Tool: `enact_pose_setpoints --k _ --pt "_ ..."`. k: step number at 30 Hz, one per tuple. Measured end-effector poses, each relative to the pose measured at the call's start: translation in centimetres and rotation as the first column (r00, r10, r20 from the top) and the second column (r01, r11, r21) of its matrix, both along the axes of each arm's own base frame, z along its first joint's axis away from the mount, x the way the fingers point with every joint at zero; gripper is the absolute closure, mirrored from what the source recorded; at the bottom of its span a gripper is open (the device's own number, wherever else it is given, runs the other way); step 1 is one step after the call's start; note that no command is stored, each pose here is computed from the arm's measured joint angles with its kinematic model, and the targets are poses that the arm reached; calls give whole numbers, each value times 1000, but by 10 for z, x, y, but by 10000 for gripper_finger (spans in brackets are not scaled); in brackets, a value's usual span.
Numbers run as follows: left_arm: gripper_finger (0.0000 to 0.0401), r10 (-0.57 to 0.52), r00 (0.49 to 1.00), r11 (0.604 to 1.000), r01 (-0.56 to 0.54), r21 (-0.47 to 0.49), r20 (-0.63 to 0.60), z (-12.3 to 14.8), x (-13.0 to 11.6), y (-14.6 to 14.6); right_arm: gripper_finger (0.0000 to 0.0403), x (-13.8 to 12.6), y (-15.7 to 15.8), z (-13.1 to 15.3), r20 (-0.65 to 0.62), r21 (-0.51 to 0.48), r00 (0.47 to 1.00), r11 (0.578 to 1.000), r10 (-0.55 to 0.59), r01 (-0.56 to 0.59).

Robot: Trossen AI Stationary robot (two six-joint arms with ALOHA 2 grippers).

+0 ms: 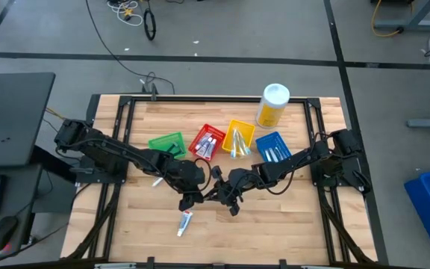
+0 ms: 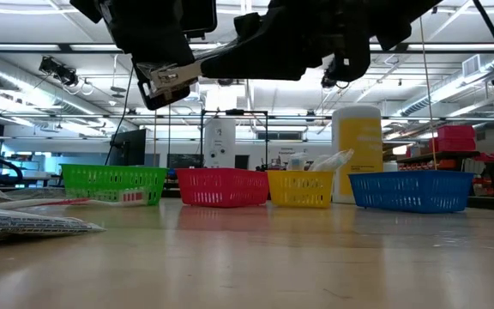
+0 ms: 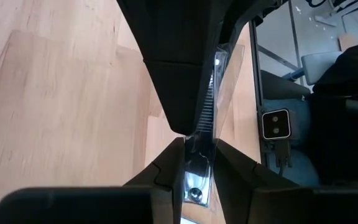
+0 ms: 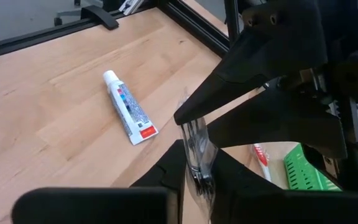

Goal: Pick & Place Travel size toiletries
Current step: Put the silver nail cutter into the blue bin

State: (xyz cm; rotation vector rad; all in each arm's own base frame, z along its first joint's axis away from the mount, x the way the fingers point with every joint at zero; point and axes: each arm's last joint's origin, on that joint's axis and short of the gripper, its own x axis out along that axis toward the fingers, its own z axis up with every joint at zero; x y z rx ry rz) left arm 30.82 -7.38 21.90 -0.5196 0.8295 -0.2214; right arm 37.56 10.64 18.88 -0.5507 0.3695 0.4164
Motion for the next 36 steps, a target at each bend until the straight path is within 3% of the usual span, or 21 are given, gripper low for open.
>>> enact_pose_setpoints --k 15,22,27,30,32,34,36 --pt "273 30 999 999 -30 18 32 1 2 1 363 -1 0 -2 -18 -16 1000 1000 -22 21" --pt "255 161 986 976 -165 140 34 -1 2 8 364 -14 -4 -14 -230 -27 959 986 -166 165" --pt "256 220 974 953 -225 201 43 -2 1 9 364 -35 -3 -3 -349 -48 884 948 -312 316" --pt "259 248 967 941 -254 224 57 -2 1 11 364 -57 -2 14 -386 -107 821 904 -421 414" --pt "260 258 964 936 -265 233 60 -2 1 11 364 -77 -5 25 -394 -194 751 847 -530 496" --pt "261 256 965 935 -263 237 62 -2 1 11 364 -98 -12 35 -364 -291 649 744 -668 602" --pt "262 241 968 935 -250 251 66 -2 1 11 364 -119 -22 47 -303 -330 532 611 -791 720"
